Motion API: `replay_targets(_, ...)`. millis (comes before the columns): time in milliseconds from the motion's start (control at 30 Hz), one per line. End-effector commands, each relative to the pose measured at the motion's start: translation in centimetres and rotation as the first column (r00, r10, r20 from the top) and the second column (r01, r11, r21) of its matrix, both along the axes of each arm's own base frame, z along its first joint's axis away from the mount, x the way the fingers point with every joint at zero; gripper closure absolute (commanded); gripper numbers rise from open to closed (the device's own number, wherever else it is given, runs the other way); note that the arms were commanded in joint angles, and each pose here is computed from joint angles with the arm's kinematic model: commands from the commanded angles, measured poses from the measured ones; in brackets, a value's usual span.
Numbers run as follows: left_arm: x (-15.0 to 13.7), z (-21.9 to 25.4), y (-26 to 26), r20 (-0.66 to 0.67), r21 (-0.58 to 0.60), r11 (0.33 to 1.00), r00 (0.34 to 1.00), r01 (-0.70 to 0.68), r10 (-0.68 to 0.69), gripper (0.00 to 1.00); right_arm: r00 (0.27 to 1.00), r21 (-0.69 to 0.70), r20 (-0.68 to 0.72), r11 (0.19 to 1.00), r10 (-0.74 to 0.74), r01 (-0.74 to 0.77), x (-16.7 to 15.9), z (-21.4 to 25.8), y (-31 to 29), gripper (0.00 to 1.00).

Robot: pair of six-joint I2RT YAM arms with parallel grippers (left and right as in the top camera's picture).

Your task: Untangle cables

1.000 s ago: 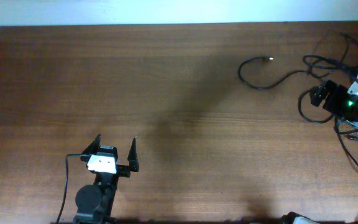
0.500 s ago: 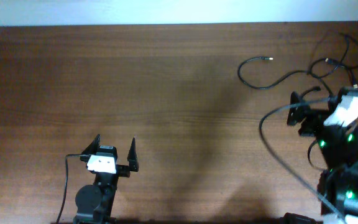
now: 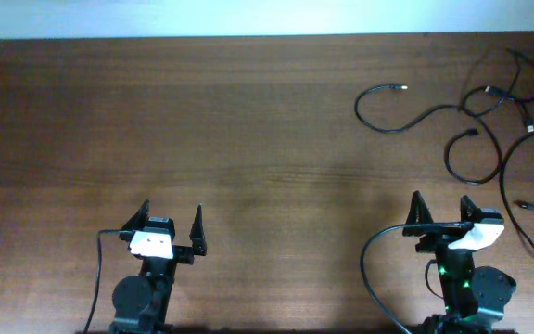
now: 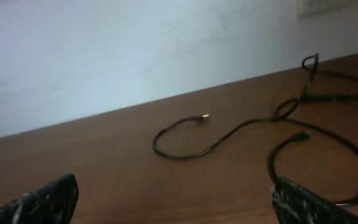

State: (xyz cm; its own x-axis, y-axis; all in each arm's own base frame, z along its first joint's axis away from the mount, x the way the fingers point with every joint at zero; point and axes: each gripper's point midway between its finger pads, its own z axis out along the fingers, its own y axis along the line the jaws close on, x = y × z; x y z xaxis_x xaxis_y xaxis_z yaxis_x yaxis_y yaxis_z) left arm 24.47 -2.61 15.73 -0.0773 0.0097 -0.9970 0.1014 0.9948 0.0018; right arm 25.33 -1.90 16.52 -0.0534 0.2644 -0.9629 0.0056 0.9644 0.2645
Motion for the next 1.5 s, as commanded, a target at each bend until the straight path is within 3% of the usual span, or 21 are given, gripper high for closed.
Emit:
replay_targets(0,0.0,-0.1,0.2,-0.001,0.013,1.000,1.000,-0.010,0.010,0.01,1.000,0.013,-0.009,1.000,-0.022,0.022,-0.4,-0.4,-0.2,0.01)
replay_targets(33,0.0,-0.1,0.2,-0.001,0.013,1.000,1.000,-0.010,0.010,0.01,0.998,0.022,-0.056,0.999,-0.031,0.032,-0.7,-1.6,-0.2,0.01)
replay_targets(200,0.0,-0.1,0.2,-0.001,0.013,1.000,1.000,-0.009,0.009,0.01,0.999,-0.003,-0.021,0.999,-0.036,0.036,-0.8,-0.8,0.8,0.01)
replay_targets(333,0.0,-0.1,0.2,-0.001,0.013,1.000,1.000,-0.010,0.010,0.01,0.998,-0.161,-0.020,0.985,0.064,-0.066,-0.8,-0.8,3.1,0.01)
replay_targets(533,0.0,-0.1,0.2,-0.001,0.013,1.000,1.000,-0.010,0.010,0.01,0.993,-0.217,-0.019,0.969,0.117,-0.118,-0.8,-0.8,4.0,0.01)
replay_targets(1467,0.0,-0.1,0.2,-0.001,0.013,1.000,1.000,-0.010,0.010,0.01,0.993,-0.219,-0.016,0.969,0.116,-0.116,-0.8,-0.7,4.0,0.01)
